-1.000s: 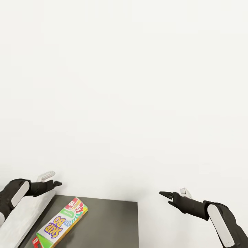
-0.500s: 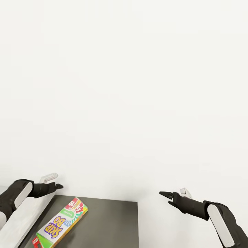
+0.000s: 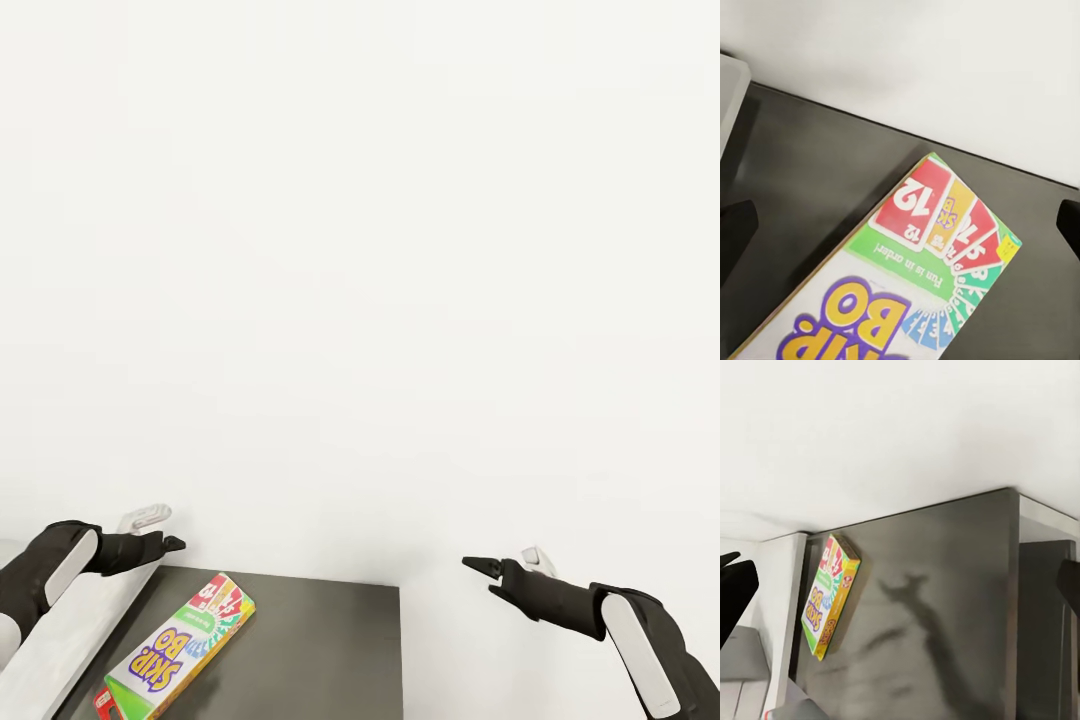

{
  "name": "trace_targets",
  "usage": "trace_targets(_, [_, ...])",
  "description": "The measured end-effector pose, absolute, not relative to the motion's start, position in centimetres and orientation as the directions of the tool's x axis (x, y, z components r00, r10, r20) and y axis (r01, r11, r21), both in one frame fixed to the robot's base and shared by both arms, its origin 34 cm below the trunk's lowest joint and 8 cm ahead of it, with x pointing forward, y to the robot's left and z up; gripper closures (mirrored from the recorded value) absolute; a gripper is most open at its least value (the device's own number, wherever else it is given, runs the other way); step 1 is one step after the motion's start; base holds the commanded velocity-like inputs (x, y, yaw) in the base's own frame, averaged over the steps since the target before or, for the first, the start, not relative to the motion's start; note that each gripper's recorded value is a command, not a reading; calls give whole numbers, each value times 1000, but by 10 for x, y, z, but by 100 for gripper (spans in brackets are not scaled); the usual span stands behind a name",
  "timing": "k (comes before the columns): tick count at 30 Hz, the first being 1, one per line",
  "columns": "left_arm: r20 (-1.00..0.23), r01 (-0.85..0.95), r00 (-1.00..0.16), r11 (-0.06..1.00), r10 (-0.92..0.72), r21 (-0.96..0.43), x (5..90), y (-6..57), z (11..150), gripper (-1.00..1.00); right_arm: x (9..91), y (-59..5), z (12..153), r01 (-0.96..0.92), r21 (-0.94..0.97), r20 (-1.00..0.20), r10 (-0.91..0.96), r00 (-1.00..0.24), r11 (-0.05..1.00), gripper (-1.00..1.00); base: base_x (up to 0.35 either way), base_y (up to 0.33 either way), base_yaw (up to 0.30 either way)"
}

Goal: Put all the toys in the child's room - the three board games (two on the bed and one on the table), the two jigsaw puzzles on the table, and the tennis ball on the table - inside the toy box on the table in the child's room.

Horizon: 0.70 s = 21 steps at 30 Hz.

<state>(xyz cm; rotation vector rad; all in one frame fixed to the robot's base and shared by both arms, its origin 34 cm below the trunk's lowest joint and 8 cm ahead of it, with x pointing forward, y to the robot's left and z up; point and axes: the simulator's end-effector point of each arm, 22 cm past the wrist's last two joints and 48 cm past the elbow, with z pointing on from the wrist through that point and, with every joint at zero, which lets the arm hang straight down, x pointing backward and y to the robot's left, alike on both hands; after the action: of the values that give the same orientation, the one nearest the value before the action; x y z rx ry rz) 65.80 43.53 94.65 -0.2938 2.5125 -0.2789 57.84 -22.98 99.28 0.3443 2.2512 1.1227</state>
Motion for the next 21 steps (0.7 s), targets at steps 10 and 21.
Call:
trace_targets(10, [-531, -146, -803, 953, -270, -264, 658, 434, 946, -100, 578, -229, 991, -29, 790, -391, 467, -793, 612, -100, 0, 0, 0])
trace_targets(21, [-517, -144, -813, 953, -268, -267, 658, 428, 937, -100, 576, -234, 976, -10, 762, -390, 447, -805, 647, -100, 0, 0, 0])
